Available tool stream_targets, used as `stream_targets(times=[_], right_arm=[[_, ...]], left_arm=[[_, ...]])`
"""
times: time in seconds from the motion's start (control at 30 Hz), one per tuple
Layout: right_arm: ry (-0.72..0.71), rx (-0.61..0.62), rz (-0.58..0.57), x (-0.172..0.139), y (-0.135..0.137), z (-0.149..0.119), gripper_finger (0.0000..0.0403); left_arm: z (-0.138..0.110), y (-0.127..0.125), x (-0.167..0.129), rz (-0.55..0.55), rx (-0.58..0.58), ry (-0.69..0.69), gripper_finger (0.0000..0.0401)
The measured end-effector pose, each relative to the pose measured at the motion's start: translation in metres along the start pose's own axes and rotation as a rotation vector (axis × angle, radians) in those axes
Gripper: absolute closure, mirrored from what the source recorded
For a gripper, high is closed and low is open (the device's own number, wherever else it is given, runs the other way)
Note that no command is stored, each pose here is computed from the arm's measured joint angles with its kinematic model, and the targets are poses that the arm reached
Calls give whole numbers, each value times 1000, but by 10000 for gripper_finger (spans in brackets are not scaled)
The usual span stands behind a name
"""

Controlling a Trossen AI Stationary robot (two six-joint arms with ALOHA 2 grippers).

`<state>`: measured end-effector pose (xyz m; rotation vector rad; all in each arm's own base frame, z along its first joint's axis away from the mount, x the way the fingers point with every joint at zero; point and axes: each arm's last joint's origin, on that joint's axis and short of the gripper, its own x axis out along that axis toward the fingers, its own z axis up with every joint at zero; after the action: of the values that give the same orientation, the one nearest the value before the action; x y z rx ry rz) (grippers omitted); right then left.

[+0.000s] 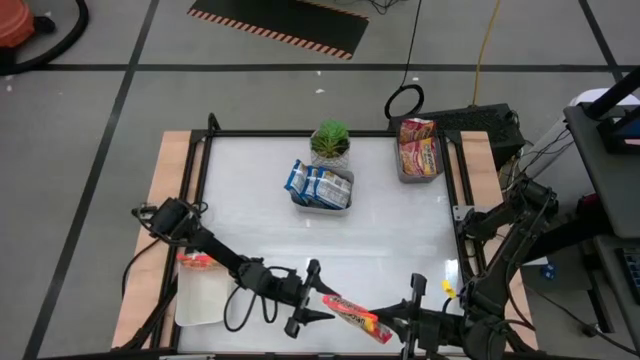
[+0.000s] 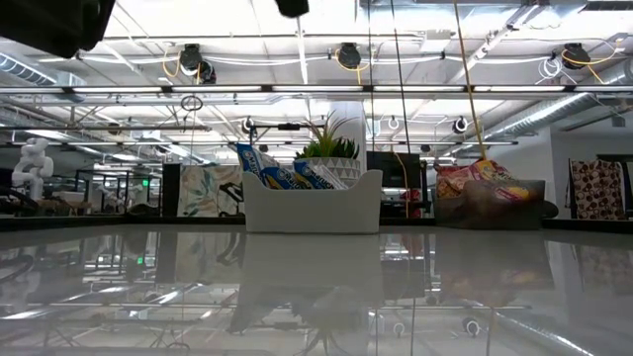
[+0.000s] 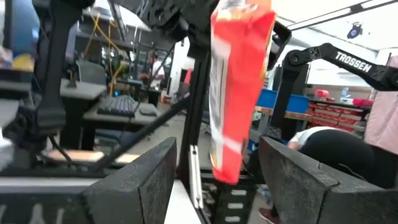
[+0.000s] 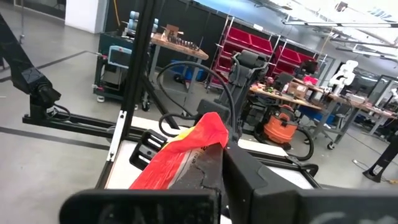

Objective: Sort Maruchan noodles
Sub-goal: Put the orange noodle pack into the white bin

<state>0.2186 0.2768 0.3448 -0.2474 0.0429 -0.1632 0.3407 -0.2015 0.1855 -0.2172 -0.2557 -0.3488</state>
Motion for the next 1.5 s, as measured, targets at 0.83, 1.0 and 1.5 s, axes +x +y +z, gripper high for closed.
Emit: stream_targets(times=[0.83, 1.0, 1.5], right_arm=[[18, 32, -23, 20, 5, -13, 403], [18, 18, -24, 20, 5, -13, 403], [-5, -5, -6, 8, 4, -4, 366]], left_arm=[[17, -10, 19, -127, 75, -62, 187], [17, -10, 19, -118, 85, -63, 249], [13, -13, 19, -128, 39, -26, 269]])
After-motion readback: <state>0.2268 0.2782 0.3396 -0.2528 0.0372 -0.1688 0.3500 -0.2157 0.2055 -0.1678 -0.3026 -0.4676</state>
